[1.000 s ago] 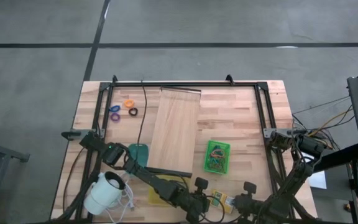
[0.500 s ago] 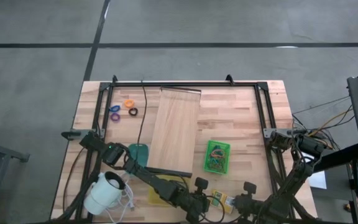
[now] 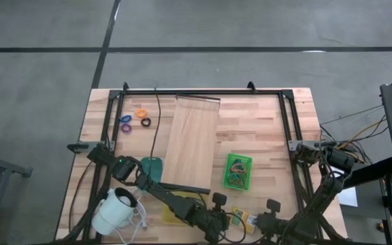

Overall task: Pick & Place Office Desk Supplies
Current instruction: Put the large yellow crayon box into the yellow bin

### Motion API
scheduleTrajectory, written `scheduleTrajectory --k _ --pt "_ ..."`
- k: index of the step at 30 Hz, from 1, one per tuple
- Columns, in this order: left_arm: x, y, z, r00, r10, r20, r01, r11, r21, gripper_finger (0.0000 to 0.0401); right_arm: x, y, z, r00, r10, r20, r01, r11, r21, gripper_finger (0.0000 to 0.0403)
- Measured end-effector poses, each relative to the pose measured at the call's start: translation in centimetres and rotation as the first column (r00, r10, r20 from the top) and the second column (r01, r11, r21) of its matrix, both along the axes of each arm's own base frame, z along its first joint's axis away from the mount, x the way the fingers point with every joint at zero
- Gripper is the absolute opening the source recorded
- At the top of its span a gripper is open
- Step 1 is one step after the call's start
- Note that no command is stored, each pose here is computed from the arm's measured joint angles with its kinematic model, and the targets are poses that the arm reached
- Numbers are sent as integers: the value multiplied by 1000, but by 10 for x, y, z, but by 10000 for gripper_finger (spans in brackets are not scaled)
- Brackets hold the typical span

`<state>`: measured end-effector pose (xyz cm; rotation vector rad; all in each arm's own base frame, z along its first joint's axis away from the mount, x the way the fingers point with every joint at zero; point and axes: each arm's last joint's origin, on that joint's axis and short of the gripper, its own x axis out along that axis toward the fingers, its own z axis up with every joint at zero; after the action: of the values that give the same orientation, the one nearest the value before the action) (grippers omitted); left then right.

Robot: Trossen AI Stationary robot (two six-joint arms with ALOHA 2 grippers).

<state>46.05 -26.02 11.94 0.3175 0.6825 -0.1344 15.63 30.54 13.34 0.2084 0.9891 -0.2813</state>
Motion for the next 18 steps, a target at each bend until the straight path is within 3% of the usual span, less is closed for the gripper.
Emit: scheduleTrajectory --k 12,18 --pt "1 0 1 1000 9 11 -8 1000 -11 12 0 1 0 1000 0 5 0 1000 10 63" --pt "1 0 1 1000 11 9 -11 1000 -10 57 0 1 0 1000 0 5 0 1000 11 63"
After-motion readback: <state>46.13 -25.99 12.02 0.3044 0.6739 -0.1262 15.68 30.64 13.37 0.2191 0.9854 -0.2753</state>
